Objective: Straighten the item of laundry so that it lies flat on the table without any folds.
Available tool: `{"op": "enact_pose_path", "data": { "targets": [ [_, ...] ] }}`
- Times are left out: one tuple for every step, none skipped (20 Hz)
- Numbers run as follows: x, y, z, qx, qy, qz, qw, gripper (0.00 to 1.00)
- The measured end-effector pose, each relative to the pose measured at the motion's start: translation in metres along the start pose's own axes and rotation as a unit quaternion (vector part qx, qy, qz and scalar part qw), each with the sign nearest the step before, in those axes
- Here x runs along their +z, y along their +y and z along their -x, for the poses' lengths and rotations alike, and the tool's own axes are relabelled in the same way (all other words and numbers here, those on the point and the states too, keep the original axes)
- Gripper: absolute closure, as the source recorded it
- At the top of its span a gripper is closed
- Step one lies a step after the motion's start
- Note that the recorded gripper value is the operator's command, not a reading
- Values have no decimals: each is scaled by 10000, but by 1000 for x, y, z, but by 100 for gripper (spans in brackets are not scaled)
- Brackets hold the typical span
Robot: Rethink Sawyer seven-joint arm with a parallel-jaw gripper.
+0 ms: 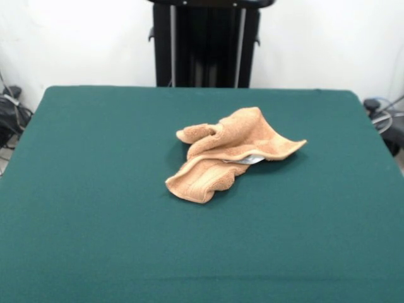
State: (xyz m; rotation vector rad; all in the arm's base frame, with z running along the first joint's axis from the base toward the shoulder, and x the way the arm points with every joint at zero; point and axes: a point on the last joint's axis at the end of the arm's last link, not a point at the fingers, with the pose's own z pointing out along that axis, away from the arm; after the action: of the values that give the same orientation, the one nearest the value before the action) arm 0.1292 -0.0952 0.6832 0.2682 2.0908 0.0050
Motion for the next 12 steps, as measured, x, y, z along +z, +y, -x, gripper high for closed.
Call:
{"op": "enact_pose_path", "data": {
  "targets": [
    [1,-1,-1,20,247,-66,9997,0],
    [1,-3,-3,40,494,-132,9987,0],
    [-3,-2,-7,70,1088,-265,9937,0],
    [-6,-2,-12,99,1678,-397,9850,0],
    [-10,-1,-14,113,1963,-460,9794,0],
    [-17,1,-15,137,2340,-535,9707,0],
    [-28,3,-16,193,2866,-659,9556,0],
    [-35,4,-15,228,3119,-729,9470,0],
    [-58,7,-10,376,3886,-993,9153,0],
    [-71,10,-7,457,4247,-1129,8971,0],
    [-83,14,-4,537,4601,-1263,8772,0],
    [-90,17,-1,564,4763,-1309,8677,0]
  ]
}}
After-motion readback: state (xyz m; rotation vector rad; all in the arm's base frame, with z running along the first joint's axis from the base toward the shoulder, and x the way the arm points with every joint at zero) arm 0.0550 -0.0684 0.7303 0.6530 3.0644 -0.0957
